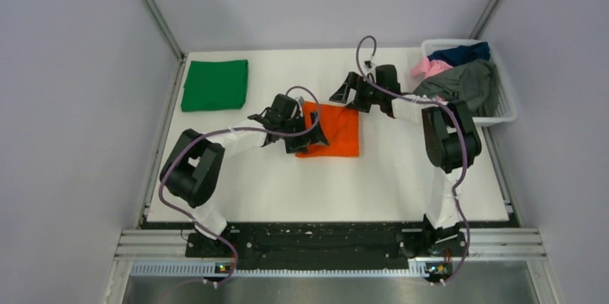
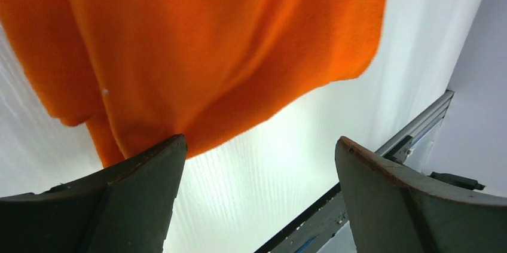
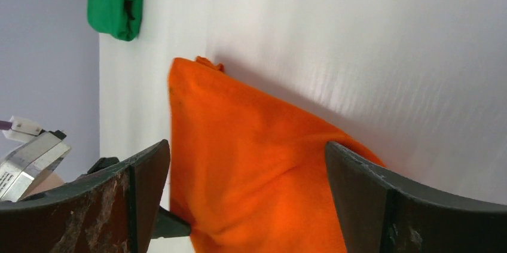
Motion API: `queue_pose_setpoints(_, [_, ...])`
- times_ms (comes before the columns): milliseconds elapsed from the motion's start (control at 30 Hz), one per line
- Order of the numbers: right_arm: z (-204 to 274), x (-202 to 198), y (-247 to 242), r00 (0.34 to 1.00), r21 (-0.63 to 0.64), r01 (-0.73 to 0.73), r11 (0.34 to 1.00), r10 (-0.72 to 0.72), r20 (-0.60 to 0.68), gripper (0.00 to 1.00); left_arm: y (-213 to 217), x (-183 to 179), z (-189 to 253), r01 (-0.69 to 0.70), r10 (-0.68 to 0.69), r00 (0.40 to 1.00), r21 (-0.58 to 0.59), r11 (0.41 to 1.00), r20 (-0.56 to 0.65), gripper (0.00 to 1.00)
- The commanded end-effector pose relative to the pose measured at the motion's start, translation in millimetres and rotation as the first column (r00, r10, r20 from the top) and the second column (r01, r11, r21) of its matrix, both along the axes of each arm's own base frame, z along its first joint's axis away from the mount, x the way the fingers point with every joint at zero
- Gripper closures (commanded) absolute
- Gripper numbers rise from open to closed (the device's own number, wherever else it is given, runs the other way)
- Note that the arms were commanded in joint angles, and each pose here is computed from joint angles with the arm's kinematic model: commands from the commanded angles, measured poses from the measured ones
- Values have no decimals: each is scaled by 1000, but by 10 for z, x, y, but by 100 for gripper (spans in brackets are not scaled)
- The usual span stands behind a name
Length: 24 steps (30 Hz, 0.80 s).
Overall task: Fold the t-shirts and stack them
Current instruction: Smooth out wrinkles on the folded tshirt
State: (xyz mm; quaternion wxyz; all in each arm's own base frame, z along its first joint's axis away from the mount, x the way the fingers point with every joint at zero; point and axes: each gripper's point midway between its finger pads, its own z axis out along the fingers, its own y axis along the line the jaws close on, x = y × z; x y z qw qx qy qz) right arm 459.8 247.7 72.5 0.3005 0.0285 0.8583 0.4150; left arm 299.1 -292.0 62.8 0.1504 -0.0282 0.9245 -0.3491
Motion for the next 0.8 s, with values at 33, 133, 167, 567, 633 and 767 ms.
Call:
queue_pose_setpoints(33, [1145,-85,-68,970,42,-35,998,24,243,1,-59,273,872,50,-31,975,-80,996,218,1])
queue_pose_setpoints(133, [1336,-377,-77,962,107,-59,993,28,273,1,4,602,1033,10,13,962,-82,997,271,1])
queue_pose_setpoints(167, [1362,-490,-85,961,124,-66,990,29,276,1,42,721,1040,-12,32,960,-74,997,277,1])
queue_pose_setpoints(567, [865,-1491,-36,987,245,-118,962,85,139,1,-124,1642,531,-10,38,983,-159,987,178,1])
queue_pose_setpoints(633, [830,-1541,27,985,252,-138,958,107,132,1,-107,1700,401,-28,53,986,-157,987,156,1])
queue_pose_setpoints(767, [677,-1565,117,987,248,-147,957,126,98,1,5,1767,113,-80,94,991,-132,988,98,1])
